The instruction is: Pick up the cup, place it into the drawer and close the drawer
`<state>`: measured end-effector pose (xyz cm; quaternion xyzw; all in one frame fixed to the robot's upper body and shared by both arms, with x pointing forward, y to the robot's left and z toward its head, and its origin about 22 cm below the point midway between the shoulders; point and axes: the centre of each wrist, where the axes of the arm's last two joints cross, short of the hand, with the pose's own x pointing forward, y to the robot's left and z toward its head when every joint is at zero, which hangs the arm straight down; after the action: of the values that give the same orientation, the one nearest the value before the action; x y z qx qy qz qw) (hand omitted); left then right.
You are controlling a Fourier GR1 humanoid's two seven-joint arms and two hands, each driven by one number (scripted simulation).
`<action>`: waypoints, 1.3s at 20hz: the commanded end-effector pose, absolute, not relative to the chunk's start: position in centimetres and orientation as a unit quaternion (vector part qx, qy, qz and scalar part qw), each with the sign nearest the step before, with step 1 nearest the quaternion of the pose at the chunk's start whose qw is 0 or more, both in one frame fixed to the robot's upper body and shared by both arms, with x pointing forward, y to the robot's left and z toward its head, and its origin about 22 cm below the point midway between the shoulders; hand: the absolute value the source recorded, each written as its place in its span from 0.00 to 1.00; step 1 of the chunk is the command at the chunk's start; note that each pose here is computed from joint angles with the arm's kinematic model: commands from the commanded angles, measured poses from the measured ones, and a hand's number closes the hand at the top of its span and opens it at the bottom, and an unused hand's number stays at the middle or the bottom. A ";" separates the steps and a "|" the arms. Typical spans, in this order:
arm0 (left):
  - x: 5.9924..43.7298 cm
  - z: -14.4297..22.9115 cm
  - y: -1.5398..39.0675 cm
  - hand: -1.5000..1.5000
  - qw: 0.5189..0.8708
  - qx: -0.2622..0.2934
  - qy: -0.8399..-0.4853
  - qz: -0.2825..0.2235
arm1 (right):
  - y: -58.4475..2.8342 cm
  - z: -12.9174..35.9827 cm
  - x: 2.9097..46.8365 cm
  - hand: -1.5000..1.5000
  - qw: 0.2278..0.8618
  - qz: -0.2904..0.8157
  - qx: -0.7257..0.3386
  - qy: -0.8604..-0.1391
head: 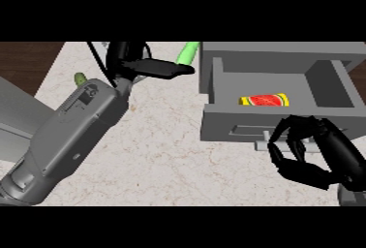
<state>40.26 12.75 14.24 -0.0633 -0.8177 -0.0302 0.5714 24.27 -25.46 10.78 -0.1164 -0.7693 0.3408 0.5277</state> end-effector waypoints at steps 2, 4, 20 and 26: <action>38.5 14.1 17.7 0.00 0.571 -0.064 -0.818 -0.024 | -23.8 9.5 26.4 1.00 0.506 0.425 -0.178 -0.729; 38.3 13.1 17.3 0.00 0.569 -0.058 -0.820 -0.020 | -23.6 7.9 27.2 1.00 0.497 0.469 -0.199 -0.703; 34.6 11.1 26.3 0.00 0.569 -0.051 -0.821 -0.001 | -20.1 0.7 38.5 1.00 0.485 0.525 -0.250 -0.653; 33.6 9.7 28.0 0.00 0.584 -0.058 -0.810 -0.012 | -21.5 1.1 41.3 1.00 0.512 0.528 -0.238 -0.635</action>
<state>34.16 27.33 10.70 -0.0549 -0.8154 -0.0048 0.5763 39.50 -21.35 0.71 -0.2502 -0.6553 0.5227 0.4845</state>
